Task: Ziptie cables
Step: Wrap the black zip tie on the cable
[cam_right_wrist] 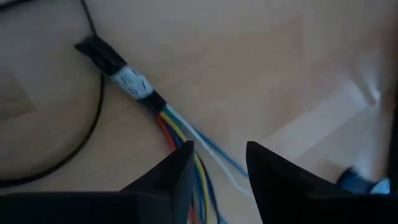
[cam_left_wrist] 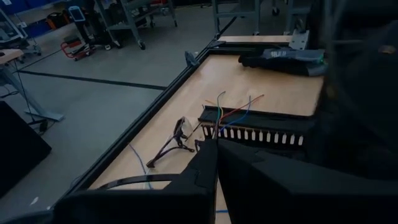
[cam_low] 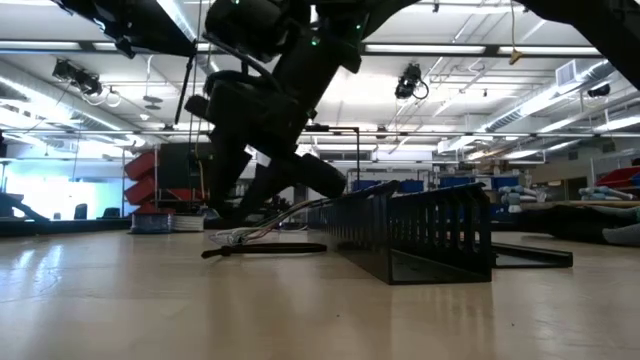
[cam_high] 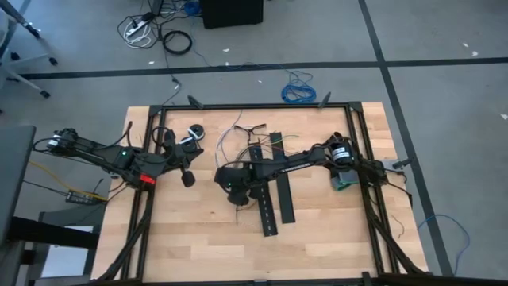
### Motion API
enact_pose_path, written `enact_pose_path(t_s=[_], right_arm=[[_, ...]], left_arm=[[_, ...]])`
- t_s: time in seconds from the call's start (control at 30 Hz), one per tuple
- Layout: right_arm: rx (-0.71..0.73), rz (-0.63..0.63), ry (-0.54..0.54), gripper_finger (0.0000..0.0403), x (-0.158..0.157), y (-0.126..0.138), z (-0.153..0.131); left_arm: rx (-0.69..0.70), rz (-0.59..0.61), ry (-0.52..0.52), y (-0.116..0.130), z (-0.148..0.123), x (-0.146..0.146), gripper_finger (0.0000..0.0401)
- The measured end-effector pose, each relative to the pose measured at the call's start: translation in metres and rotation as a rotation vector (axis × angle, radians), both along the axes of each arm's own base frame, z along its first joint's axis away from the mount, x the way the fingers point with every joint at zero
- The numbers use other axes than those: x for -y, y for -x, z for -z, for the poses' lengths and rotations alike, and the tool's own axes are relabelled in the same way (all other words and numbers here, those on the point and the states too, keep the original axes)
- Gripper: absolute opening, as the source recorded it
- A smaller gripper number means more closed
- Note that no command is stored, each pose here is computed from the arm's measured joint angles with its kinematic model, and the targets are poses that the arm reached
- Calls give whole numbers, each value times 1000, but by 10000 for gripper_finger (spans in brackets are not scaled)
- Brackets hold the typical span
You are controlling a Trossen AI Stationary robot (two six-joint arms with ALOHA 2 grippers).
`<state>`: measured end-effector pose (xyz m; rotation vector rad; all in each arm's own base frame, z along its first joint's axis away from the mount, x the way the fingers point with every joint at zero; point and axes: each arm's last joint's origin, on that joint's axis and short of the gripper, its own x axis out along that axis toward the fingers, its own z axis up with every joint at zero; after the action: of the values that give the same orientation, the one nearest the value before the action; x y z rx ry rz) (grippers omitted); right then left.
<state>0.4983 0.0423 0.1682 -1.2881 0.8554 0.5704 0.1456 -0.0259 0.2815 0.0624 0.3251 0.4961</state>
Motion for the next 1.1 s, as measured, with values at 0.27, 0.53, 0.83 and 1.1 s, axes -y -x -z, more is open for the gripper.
enact_pose_path(t_s=[0.27, 0.53, 0.83, 1.1], right_arm=[[-47, -127, 88, 128, -15, 5, 1], [-195, -165, 145, 118, -6, 16, 7], [-190, -209, 133, 114, -18, 17, 7], [23, 108, 71, 114, -30, 3, -15]], left_arm=[[16, 0, 5, -1, -1, 0, 0], [31, 0, 10, -1, -3, 0, 0], [55, 5, 16, -2, -5, 1, 0], [59, 10, 16, -2, -5, 1, 0]])
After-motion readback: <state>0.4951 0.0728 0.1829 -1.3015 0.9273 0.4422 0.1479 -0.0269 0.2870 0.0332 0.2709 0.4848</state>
